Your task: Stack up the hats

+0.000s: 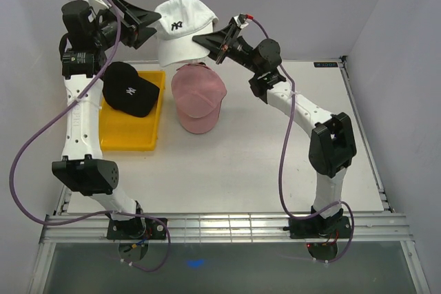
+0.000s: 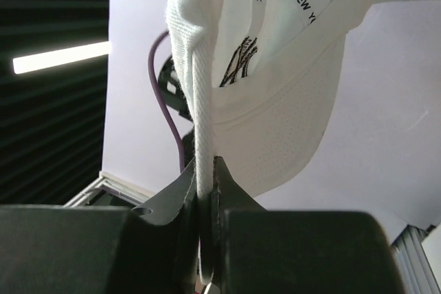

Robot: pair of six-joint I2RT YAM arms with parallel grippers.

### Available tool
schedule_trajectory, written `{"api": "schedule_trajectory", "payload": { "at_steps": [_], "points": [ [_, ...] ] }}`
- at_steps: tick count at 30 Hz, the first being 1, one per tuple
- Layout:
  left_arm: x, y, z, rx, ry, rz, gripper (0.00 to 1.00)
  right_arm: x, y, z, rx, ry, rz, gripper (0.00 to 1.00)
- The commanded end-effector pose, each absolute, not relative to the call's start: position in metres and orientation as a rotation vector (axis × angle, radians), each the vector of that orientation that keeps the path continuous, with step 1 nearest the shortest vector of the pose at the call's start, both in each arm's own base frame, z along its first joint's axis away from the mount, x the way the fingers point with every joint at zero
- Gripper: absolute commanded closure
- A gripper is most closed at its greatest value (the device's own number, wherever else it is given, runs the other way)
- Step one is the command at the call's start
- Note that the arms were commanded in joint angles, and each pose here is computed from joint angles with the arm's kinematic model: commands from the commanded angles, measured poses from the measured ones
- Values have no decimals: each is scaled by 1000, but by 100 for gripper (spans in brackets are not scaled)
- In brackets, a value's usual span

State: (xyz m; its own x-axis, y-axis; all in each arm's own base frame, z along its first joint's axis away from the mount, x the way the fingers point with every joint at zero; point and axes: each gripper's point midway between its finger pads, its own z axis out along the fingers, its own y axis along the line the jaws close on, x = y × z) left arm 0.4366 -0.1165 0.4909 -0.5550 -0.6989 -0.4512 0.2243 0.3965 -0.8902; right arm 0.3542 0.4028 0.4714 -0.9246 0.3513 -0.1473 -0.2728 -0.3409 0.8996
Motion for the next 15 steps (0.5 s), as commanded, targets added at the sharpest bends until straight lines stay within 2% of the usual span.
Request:
{"api": "schedule_trajectory", "payload": {
  "at_steps": [1, 6, 15],
  "points": [
    [420, -108, 501, -400, 1708, -1227, 29, 369, 381, 522, 155, 1278, 2391, 92],
    [404, -97, 472, -455, 1707, -1206, 27, 398, 370, 511, 249, 1257, 2368, 92],
    [401, -111, 430, -480, 1731, -1373, 22, 407, 370, 499, 271, 1224, 2396, 92]
  ]
}}
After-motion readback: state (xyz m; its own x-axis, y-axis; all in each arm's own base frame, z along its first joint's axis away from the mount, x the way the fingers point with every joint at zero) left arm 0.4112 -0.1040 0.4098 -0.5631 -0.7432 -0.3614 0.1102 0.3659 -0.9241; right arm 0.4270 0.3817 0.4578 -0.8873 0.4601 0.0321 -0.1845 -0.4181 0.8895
